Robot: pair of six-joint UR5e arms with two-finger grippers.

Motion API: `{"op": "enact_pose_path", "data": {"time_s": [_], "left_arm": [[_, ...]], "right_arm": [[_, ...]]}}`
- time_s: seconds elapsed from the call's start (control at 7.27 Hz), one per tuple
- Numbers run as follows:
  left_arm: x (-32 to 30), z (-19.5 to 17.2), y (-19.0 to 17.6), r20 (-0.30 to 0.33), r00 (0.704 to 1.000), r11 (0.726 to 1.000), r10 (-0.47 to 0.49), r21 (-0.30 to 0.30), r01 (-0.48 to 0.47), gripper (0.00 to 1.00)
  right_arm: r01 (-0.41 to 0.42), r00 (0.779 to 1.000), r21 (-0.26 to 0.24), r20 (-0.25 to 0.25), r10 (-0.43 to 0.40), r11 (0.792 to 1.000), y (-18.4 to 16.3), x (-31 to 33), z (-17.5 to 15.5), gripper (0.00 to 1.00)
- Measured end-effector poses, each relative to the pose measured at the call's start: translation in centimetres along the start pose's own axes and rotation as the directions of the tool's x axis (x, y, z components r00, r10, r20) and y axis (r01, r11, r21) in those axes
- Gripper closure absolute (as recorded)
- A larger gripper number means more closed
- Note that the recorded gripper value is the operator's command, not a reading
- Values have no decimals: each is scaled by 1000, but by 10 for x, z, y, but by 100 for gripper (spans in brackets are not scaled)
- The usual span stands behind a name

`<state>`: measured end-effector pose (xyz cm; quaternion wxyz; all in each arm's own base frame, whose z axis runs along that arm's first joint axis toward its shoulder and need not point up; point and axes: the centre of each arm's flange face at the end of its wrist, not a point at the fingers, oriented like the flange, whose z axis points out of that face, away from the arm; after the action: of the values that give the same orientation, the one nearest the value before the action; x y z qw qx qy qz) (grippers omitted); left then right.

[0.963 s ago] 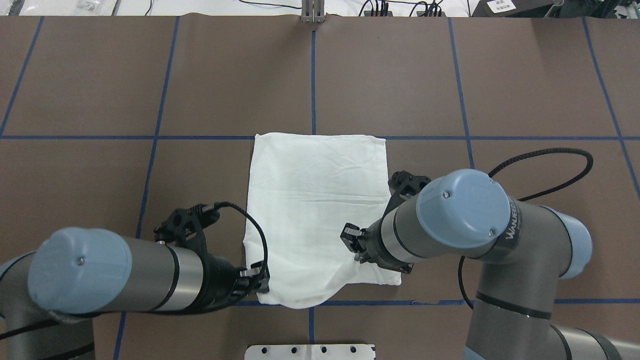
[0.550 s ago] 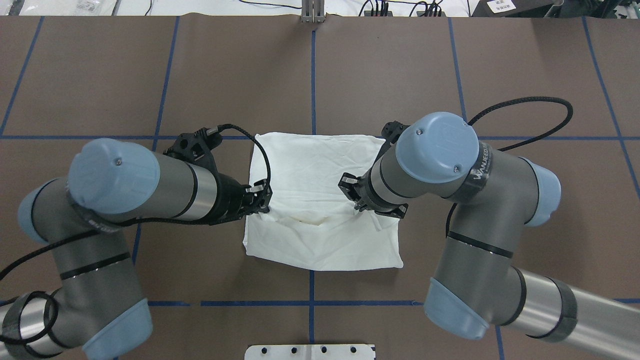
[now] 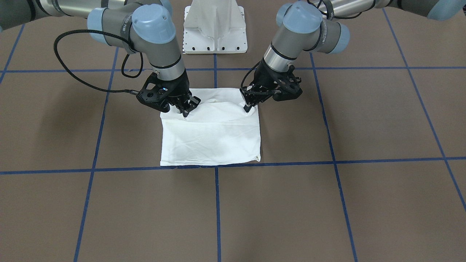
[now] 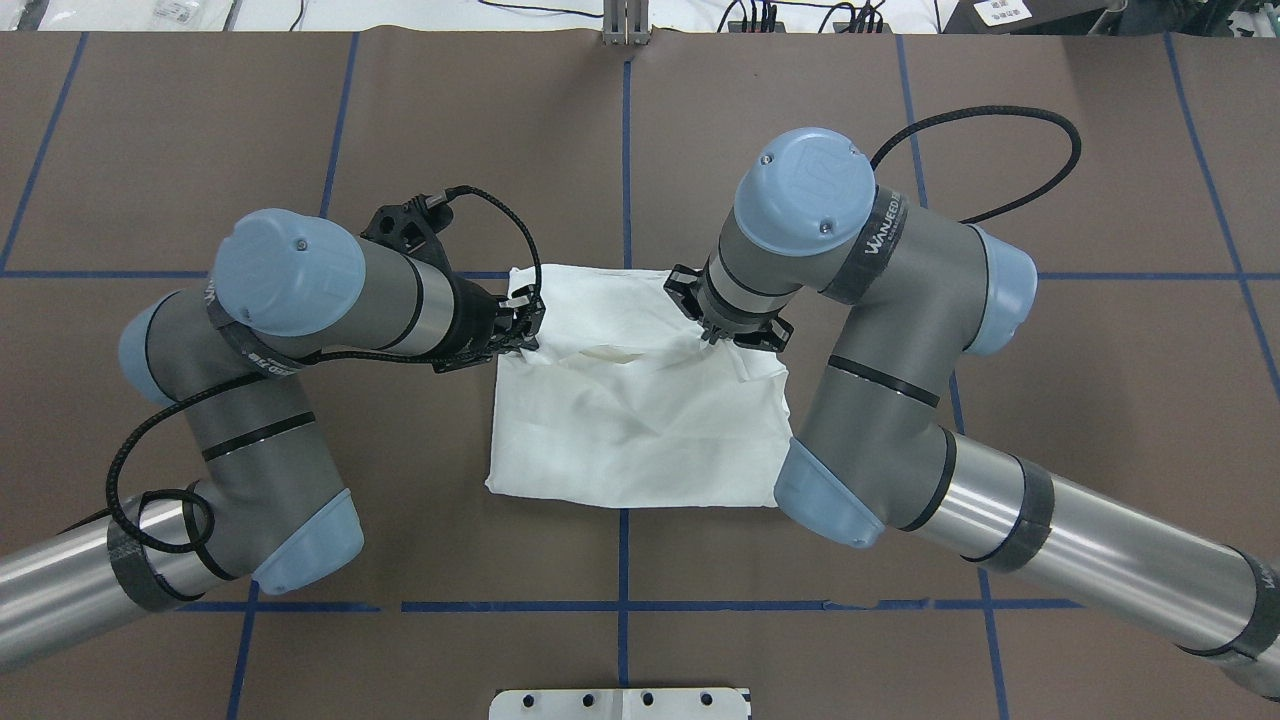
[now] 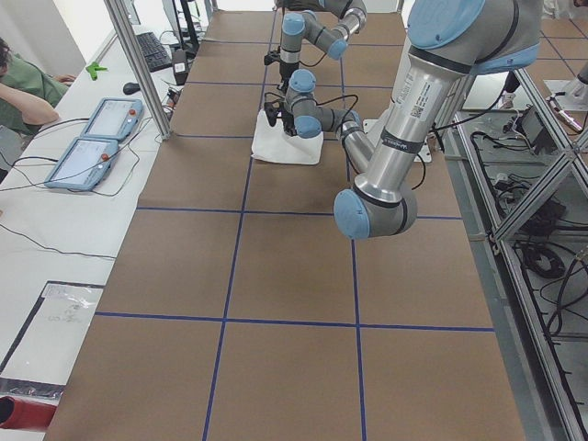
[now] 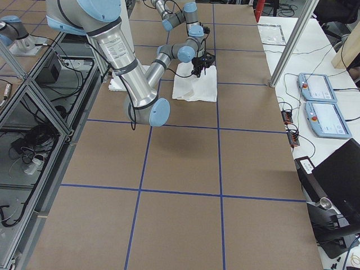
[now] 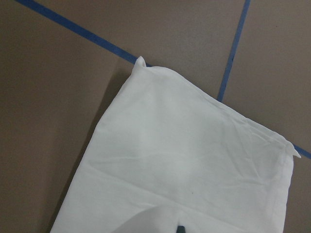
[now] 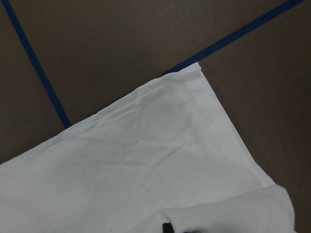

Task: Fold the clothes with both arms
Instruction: 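Lower the folded edge onto the far edge and open both grippers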

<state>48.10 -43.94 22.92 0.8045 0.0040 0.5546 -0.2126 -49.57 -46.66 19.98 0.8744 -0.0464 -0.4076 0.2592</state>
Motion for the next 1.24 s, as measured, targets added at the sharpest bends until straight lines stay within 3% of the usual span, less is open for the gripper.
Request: {"op": "enact_pose_path", "data": {"time_s": [0.83, 0.96, 1.1, 1.24], "left_arm": [[9, 24, -33, -13, 1000, 999, -16, 34, 16, 100], [8, 26, -36, -14, 1000, 999, -16, 35, 16, 57], [7, 28, -37, -14, 1000, 999, -16, 36, 17, 1], [8, 28, -37, -16, 1000, 999, -15, 36, 16, 0]], "right_arm": [[-35, 999, 26, -26, 36, 999, -30, -36, 20, 100], [-40, 999, 29, -24, 40, 999, -34, -38, 25, 64], [-46, 999, 32, -24, 46, 998, -38, -39, 27, 1], [-49, 998, 35, -23, 50, 998, -42, -39, 27, 0]]}}
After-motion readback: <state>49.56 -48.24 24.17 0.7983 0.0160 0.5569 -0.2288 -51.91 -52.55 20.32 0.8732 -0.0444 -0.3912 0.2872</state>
